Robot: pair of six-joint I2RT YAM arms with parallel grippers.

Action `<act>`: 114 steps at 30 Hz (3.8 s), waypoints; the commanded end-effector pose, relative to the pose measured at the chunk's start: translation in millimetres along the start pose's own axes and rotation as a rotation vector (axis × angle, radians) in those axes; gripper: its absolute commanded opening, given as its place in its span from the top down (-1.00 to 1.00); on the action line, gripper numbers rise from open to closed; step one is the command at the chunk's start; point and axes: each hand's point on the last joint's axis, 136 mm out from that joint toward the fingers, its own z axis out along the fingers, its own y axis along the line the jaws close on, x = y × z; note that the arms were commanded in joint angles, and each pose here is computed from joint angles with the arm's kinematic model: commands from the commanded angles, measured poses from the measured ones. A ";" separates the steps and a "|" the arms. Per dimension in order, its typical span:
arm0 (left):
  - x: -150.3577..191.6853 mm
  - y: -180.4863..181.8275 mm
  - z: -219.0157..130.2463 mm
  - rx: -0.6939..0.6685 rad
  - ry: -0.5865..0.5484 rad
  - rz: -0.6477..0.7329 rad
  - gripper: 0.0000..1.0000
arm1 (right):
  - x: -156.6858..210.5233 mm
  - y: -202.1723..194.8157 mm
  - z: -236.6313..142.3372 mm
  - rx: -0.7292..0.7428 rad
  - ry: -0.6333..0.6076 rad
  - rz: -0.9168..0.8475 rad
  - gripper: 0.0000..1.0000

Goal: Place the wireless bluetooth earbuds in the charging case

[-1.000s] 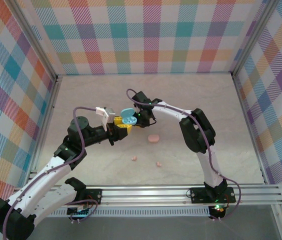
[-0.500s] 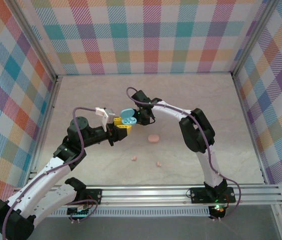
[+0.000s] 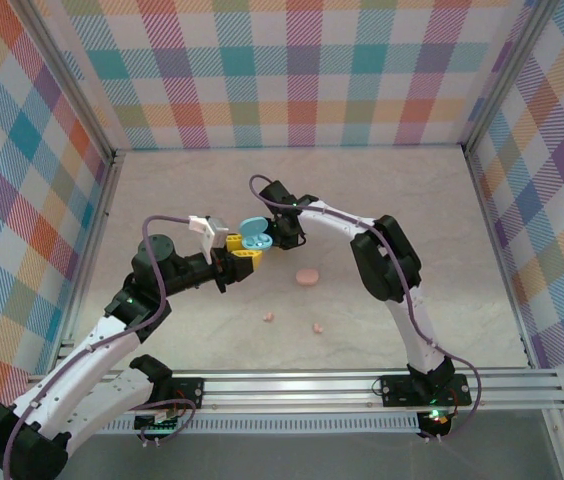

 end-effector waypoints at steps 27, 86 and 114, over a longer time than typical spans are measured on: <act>-11.4 -8.4 -8.9 0.004 -0.027 0.040 0.42 | 2.1 7.9 -14.1 0.017 0.014 -0.122 0.66; -3.9 2.1 28.6 0.089 -0.021 0.133 0.41 | 94.0 84.9 -348.3 -0.343 -0.241 -0.521 0.75; 6.7 2.8 25.5 0.081 -0.013 0.166 0.40 | 85.9 103.9 -298.8 -0.133 -0.177 -0.688 0.75</act>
